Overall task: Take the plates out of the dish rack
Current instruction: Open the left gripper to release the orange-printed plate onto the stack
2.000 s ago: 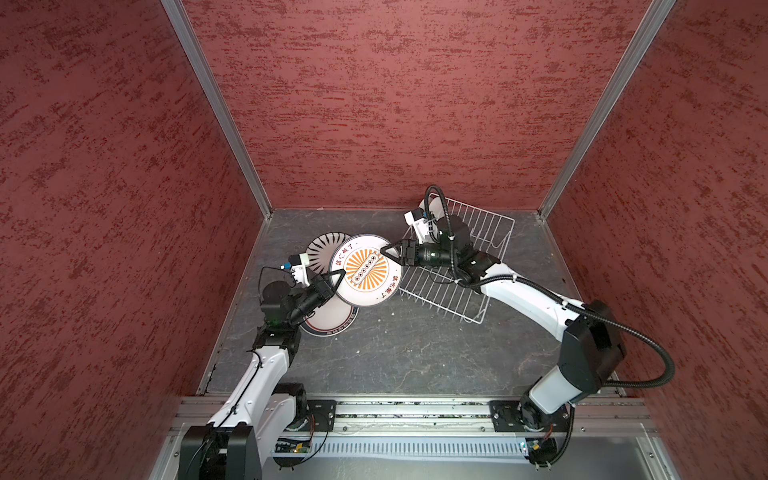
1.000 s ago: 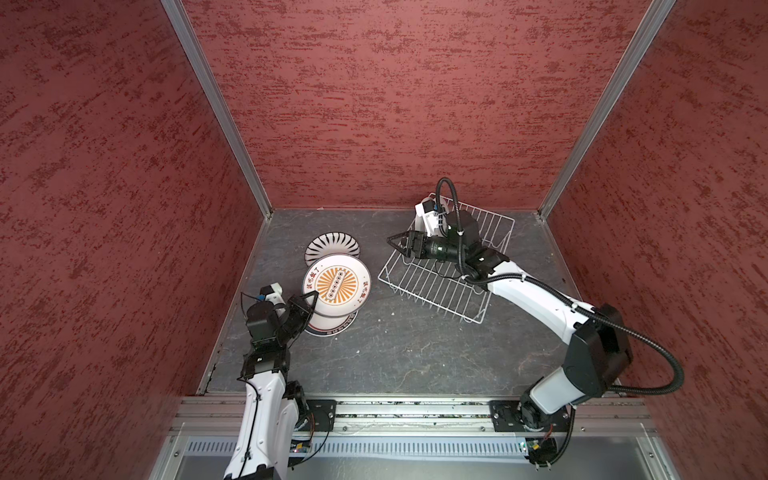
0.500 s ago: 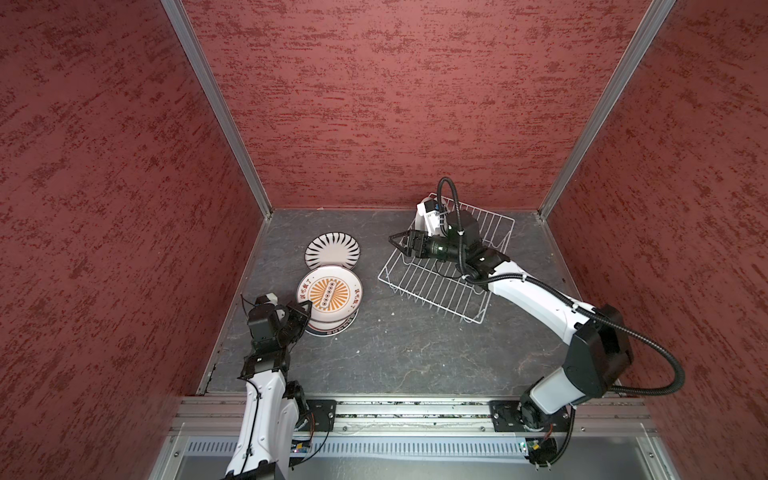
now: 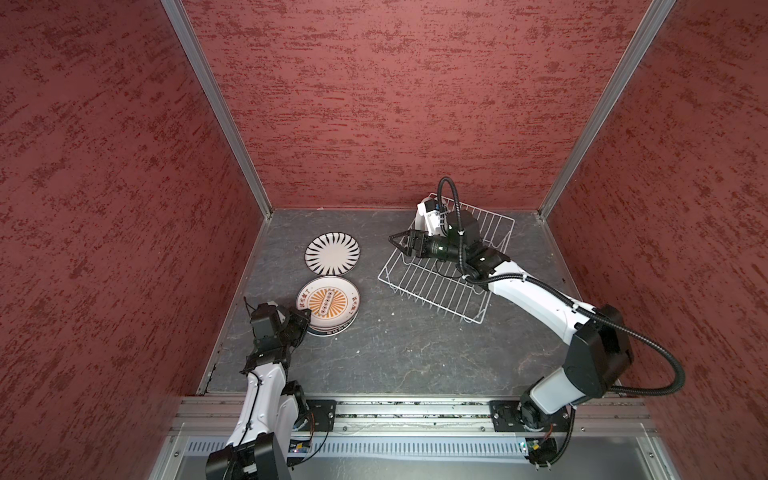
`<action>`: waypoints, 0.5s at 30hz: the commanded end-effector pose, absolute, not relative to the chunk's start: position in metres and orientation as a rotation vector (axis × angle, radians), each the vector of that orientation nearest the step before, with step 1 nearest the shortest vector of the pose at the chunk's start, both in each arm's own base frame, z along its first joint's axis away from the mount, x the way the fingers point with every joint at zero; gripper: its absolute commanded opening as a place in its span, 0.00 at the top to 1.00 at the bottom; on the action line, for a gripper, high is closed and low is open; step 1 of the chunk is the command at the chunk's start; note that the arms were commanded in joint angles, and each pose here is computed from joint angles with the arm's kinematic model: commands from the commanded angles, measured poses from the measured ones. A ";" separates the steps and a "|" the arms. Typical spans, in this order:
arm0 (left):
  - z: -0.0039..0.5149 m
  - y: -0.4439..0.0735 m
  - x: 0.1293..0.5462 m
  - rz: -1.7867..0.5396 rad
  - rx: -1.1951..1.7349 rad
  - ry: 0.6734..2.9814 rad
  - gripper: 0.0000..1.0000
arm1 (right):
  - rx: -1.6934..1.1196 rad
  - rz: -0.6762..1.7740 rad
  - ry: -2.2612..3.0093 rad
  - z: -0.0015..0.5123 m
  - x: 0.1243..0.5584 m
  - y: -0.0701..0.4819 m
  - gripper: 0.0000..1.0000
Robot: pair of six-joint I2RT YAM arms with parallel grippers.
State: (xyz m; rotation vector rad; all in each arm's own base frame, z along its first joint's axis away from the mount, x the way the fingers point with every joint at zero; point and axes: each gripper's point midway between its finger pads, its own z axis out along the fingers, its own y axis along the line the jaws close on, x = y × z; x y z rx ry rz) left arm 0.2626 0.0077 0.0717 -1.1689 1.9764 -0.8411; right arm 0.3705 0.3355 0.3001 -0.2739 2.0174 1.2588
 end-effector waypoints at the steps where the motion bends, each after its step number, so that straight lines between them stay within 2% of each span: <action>1: 0.082 0.014 0.272 -0.835 -1.115 1.924 1.00 | -0.287 1.252 1.966 0.317 0.368 0.328 0.21; 15: 0.073 0.016 0.274 -0.842 -1.123 1.948 1.00 | -0.297 1.259 1.968 0.315 0.368 0.330 0.21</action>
